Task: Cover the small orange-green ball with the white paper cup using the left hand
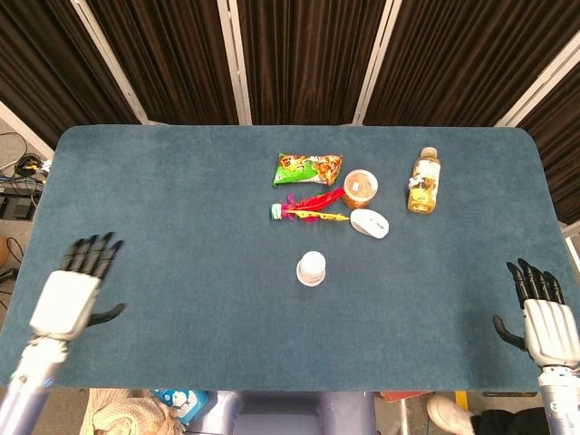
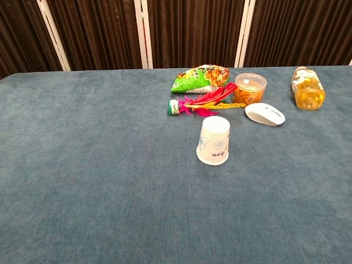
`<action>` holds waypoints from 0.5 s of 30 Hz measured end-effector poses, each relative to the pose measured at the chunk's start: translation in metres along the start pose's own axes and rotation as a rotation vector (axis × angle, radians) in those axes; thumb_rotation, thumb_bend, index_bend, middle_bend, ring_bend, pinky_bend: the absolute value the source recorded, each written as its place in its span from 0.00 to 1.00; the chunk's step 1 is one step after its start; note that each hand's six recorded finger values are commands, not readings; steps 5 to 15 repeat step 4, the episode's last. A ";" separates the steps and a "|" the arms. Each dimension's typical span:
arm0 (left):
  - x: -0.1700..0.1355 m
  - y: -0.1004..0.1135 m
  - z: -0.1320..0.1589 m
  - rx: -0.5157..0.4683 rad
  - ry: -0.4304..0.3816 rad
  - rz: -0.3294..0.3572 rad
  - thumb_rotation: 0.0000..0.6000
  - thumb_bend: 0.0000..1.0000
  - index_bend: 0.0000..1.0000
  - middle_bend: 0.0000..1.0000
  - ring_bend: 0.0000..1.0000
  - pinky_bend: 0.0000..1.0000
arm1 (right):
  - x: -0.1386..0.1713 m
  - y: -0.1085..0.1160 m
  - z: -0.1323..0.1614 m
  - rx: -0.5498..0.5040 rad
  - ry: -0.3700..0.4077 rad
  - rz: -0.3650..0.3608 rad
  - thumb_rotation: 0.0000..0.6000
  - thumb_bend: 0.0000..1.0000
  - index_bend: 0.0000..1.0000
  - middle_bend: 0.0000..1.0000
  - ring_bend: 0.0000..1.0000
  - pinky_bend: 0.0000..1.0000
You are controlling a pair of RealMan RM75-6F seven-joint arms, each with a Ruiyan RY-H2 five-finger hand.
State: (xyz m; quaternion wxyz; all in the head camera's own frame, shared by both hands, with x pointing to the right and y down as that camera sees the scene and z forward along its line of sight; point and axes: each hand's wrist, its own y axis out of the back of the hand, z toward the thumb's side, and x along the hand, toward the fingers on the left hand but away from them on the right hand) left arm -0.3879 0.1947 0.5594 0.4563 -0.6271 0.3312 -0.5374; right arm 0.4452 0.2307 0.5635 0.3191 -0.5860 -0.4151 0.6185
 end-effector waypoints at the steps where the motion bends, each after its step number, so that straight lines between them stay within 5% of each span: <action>1: -0.008 -0.001 -0.009 0.006 0.016 0.005 1.00 0.10 0.00 0.00 0.00 0.02 | 0.000 0.000 0.000 0.001 0.000 -0.002 1.00 0.35 0.00 0.00 0.00 0.03; 4: -0.022 -0.003 -0.028 0.026 0.045 0.016 1.00 0.09 0.00 0.00 0.00 0.00 | -0.001 0.000 0.002 0.003 0.005 -0.003 1.00 0.35 0.00 0.00 0.00 0.03; 15: -0.022 -0.003 -0.028 0.026 0.045 0.016 1.00 0.09 0.00 0.00 0.00 0.00 | -0.001 0.000 0.002 0.003 0.005 -0.003 1.00 0.35 0.00 0.00 0.00 0.03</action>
